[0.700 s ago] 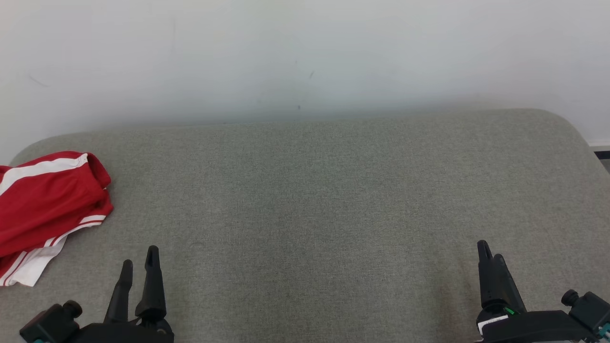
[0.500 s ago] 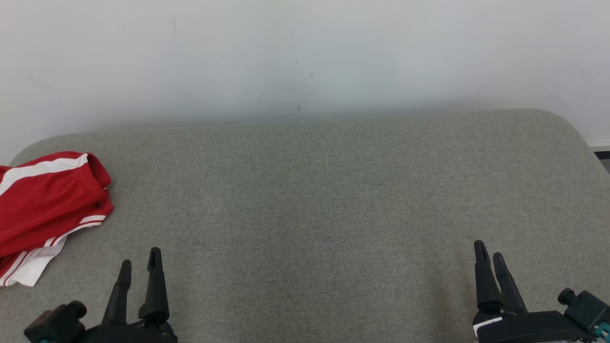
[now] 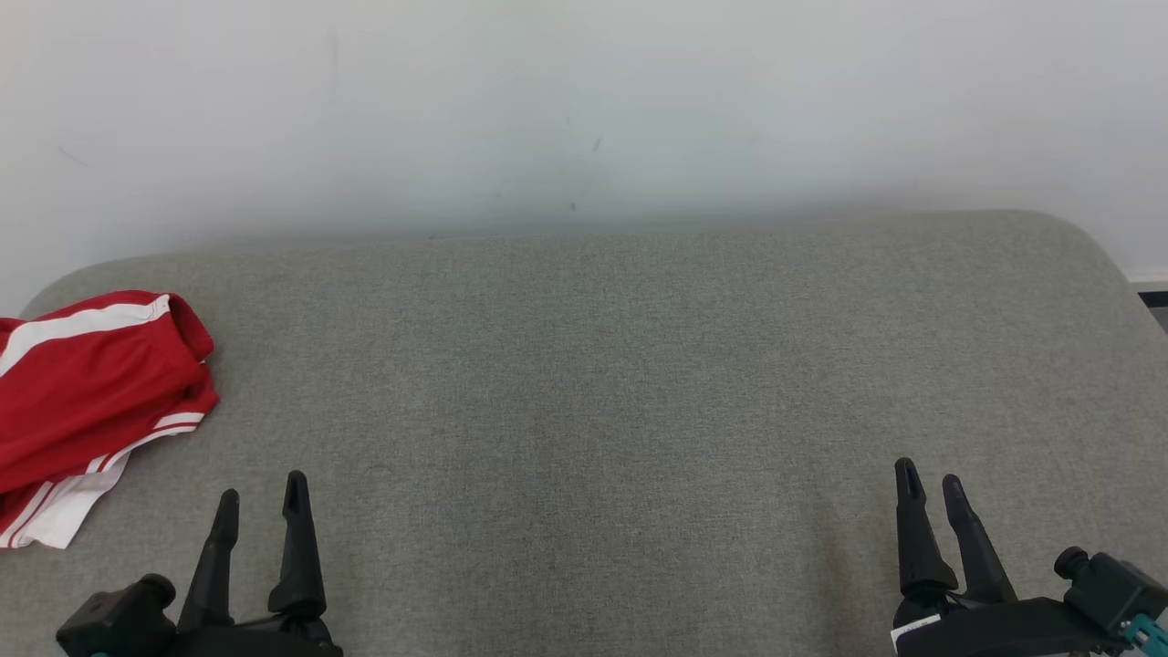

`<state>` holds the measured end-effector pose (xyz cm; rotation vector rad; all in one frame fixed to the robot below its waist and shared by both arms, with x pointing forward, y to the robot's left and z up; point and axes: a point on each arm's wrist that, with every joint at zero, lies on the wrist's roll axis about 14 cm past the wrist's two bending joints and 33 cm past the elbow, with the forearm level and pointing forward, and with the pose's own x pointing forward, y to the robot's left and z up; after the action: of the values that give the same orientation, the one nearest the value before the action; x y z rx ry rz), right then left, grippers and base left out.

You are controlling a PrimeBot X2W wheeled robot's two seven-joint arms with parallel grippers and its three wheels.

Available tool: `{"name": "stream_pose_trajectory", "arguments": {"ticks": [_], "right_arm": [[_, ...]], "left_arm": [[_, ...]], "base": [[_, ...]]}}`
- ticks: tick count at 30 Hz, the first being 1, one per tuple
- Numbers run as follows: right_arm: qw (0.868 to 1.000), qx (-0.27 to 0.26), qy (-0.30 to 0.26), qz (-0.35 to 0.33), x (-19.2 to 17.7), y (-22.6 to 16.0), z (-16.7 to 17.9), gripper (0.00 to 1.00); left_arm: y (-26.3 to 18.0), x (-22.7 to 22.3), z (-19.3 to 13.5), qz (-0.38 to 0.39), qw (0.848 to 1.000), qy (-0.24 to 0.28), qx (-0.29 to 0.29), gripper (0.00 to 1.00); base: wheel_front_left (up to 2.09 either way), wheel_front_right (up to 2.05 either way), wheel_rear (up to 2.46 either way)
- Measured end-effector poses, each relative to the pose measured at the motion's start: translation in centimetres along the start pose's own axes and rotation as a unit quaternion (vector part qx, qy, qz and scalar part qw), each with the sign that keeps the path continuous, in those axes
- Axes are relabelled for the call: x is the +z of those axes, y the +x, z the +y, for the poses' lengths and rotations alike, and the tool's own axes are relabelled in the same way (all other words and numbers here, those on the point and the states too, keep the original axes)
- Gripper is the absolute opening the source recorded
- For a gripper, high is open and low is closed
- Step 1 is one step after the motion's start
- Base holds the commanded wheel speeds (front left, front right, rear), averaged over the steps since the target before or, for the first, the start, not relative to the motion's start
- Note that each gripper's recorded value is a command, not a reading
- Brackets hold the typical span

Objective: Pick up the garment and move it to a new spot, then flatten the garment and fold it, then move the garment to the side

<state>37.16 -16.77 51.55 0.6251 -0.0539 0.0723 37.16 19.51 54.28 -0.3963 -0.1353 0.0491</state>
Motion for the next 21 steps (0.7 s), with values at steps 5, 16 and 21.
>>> {"name": "stream_pose_trajectory", "arguments": {"ticks": [5,16,21], "right_arm": [[1.000,0.007,-0.025,-0.004,0.1,0.0,0.3,1.00],[0.997,0.019,-0.072,-0.009,0.3,-0.1,0.7,1.00],[0.995,0.025,-0.093,-0.014,0.4,-0.2,1.0,1.00]], "left_arm": [[-0.2,0.2,0.0,-0.007,1.000,0.027,-0.002,1.00],[-0.4,0.7,-0.3,-0.021,0.997,0.071,-0.011,1.00],[-0.5,1.2,-0.3,-0.032,0.996,0.085,-0.015,1.00]], "base": [[0.00,0.00,0.00],[0.00,0.00,0.00],[0.00,0.00,0.00]]}}
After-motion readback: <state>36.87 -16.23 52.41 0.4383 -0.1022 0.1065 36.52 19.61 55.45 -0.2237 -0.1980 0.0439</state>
